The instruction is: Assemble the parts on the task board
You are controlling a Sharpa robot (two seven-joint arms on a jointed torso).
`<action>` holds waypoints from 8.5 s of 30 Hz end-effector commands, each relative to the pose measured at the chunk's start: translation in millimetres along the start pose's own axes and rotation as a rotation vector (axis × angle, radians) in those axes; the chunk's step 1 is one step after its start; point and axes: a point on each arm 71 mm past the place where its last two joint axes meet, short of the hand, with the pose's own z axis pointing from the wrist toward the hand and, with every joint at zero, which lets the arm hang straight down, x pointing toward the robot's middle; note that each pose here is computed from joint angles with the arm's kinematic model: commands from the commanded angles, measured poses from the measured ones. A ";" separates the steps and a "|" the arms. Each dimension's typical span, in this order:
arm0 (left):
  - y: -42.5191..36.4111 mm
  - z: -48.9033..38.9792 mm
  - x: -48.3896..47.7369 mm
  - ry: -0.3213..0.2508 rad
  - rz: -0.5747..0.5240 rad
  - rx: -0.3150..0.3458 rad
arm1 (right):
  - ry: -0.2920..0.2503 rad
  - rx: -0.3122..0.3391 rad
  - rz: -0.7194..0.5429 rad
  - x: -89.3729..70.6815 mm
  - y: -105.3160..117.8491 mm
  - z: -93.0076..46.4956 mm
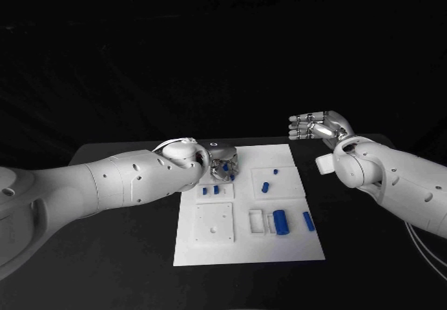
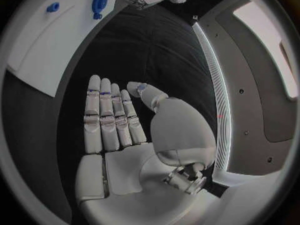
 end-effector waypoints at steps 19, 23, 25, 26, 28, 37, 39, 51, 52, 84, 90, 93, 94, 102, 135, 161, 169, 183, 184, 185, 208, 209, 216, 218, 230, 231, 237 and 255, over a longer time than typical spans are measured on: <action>-2.5 4.5 11.3 0.009 -0.003 0.016 | 0.011 -0.017 0.006 2.4 3.2 -0.1; -1.8 3.9 11.7 0.014 -0.012 0.027 | 0.011 -0.017 0.006 2.7 3.4 0.0; -1.1 3.4 12.1 0.018 -0.017 0.029 | 0.011 -0.017 0.006 2.9 3.4 0.1; -0.8 3.1 12.1 0.018 -0.018 0.029 | 0.011 -0.017 0.006 3.0 3.4 0.2; 0.1 2.5 11.7 0.010 -0.019 0.029 | 0.012 -0.017 0.006 3.1 3.3 0.3; 4.8 -0.5 5.6 -0.076 -0.043 0.031 | 0.014 -0.018 0.004 4.0 3.4 0.6; 5.7 -1.5 4.6 -0.089 -0.049 0.030 | 0.014 -0.018 0.003 4.1 3.4 0.7; 12.0 -12.9 -11.0 -0.155 -0.126 0.016 | 0.011 -0.015 0.001 1.7 2.6 0.2; 12.3 -14.4 -12.6 -0.157 -0.135 0.015 | 0.011 -0.015 0.001 1.4 2.5 0.1; 41.9 -53.1 -12.4 -0.089 -0.115 -0.059 | 0.006 -0.006 -0.005 -5.6 0.0 -1.8; 42.2 -51.7 -8.5 -0.078 -0.122 -0.062 | 0.008 -0.007 -0.004 -4.2 0.4 -1.4; 42.7 -50.9 -5.6 -0.073 -0.127 -0.064 | 0.008 -0.007 -0.004 -3.6 0.5 -1.2; 42.8 -50.8 -4.8 -0.071 -0.128 -0.065 | 0.008 -0.008 -0.003 -3.5 0.5 -1.2; 45.1 -49.7 2.1 -0.052 -0.132 -0.073 | 0.007 -0.010 -0.004 -2.8 0.8 -0.9; 45.4 -44.1 18.0 -0.028 -0.129 -0.073 | 0.016 -0.016 -0.002 0.3 2.2 -0.7; 43.1 -43.2 19.9 -0.014 -0.120 -0.088 | 0.018 -0.014 -0.004 -0.2 2.3 -1.2; 43.8 -43.5 20.9 -0.002 -0.118 -0.097 | 0.017 -0.013 -0.005 -0.8 2.3 -1.5; 41.6 -43.5 17.3 -0.052 -0.114 -0.077 | 0.017 -0.012 -0.005 -0.6 2.1 -1.3; 41.7 -43.5 17.1 -0.054 -0.114 -0.077 | 0.017 -0.012 -0.005 -0.7 2.0 -1.3; 41.7 -43.5 17.0 -0.057 -0.114 -0.077 | 0.016 -0.012 -0.005 -0.9 2.0 -1.3; 57.2 -52.9 14.2 -0.087 -0.110 -0.110 | 0.083 -0.019 -0.160 -1.9 1.4 -5.2; 58.9 -53.8 14.2 -0.087 -0.110 -0.114 | 0.089 -0.020 -0.175 -1.9 1.2 -5.7; 78.6 -63.5 7.7 -0.138 -0.153 -0.165 | 0.175 -0.026 -0.382 1.0 -1.9 -11.6; 85.3 -67.1 2.2 -0.189 -0.202 -0.179 | 0.202 -0.025 -0.465 3.5 -3.1 -13.4; 111.9 -89.3 -30.8 -0.524 -0.884 -0.216 | 0.259 -0.017 -0.879 25.4 -3.8 -21.2; 111.5 -90.7 -32.6 -0.536 -0.927 -0.208 | 0.263 -0.013 -0.908 27.9 -3.6 -21.8; 103.2 -94.4 -38.3 -0.554 -1.061 -0.158 | 0.269 0.001 -1.035 40.0 -1.9 -23.7; 90.2 -95.0 -40.1 -0.568 -1.172 -0.108 | 0.318 0.006 -1.179 69.4 -1.3 -30.8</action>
